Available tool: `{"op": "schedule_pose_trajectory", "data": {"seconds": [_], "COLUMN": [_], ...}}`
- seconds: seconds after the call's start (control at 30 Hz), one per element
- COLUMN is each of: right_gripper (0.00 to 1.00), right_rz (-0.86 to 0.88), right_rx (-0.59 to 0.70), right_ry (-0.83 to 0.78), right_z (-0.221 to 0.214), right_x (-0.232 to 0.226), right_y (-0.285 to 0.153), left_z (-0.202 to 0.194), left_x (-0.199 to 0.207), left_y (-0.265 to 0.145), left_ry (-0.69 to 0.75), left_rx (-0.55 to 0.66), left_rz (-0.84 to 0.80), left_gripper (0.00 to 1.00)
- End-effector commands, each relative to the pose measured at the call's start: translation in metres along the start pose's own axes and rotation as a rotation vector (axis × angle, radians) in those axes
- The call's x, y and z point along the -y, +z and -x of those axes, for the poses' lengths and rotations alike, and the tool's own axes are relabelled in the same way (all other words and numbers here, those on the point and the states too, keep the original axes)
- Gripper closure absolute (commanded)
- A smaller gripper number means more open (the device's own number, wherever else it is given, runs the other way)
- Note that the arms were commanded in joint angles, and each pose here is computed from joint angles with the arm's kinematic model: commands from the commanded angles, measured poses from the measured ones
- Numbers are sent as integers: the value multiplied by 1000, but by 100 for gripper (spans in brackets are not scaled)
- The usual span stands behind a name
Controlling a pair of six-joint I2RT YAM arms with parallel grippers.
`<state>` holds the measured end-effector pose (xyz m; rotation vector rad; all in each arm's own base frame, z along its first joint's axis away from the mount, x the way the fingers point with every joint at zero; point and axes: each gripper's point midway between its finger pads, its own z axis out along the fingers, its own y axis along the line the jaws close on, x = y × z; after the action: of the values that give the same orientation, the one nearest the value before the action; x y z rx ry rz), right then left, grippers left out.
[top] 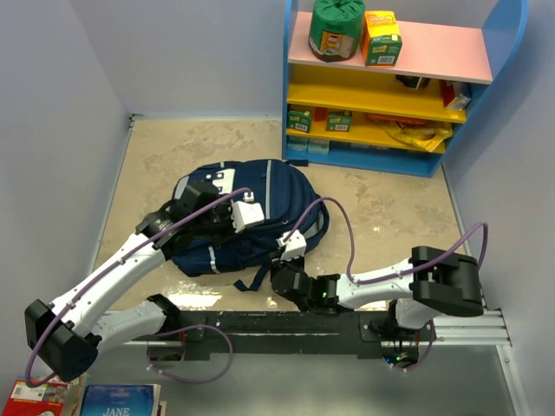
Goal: Pack the student bag
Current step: Zip the student bag at the center of the board.
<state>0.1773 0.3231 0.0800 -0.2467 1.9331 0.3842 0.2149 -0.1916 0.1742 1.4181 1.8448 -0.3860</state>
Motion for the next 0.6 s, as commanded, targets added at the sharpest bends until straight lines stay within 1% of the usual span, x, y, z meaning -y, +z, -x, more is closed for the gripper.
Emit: {"op": "schedule_pose_trajectory", "data": {"seconds": [0.0,0.03,0.1,0.13,0.2,0.23,0.3,0.33,0.37,0.43,0.57], "right_gripper": [58,63,68,73,80,86,92,98,100,100,100], "right_rz": [-19,-24,-29,-33,-38,-39,-46,-44,-49,-60,-16], "right_rx": [65,63,65,67,71,71,71,74,70,66,76], "right_ry": [78,79,83,87,87,92,97,102,98,100,137], "right_z": [21,19,20,21,21,23,23,25,23,22,29], "right_x": [-14,-13,-12,-11,-8,-7,-3,-2,2,8,19], "right_y": [7,8,8,7,6,5,3,1,0,-2,-16], "left_z": [25,25,26,26,26,26,25,24,23,21,13], "left_x": [-12,-12,-11,-11,-9,-9,-9,-8,-8,-7,-5], "left_y": [-12,-12,-12,-12,-12,-12,-11,-11,-11,-10,-9], "left_ry": [48,48,45,46,45,45,43,44,45,46,52], "left_rx": [89,89,92,93,93,93,92,91,90,84,65], "left_rz": [56,55,53,51,47,47,44,42,41,39,38], "left_gripper": [100,100,100,100,100,100,100,100,100,100,100]}}
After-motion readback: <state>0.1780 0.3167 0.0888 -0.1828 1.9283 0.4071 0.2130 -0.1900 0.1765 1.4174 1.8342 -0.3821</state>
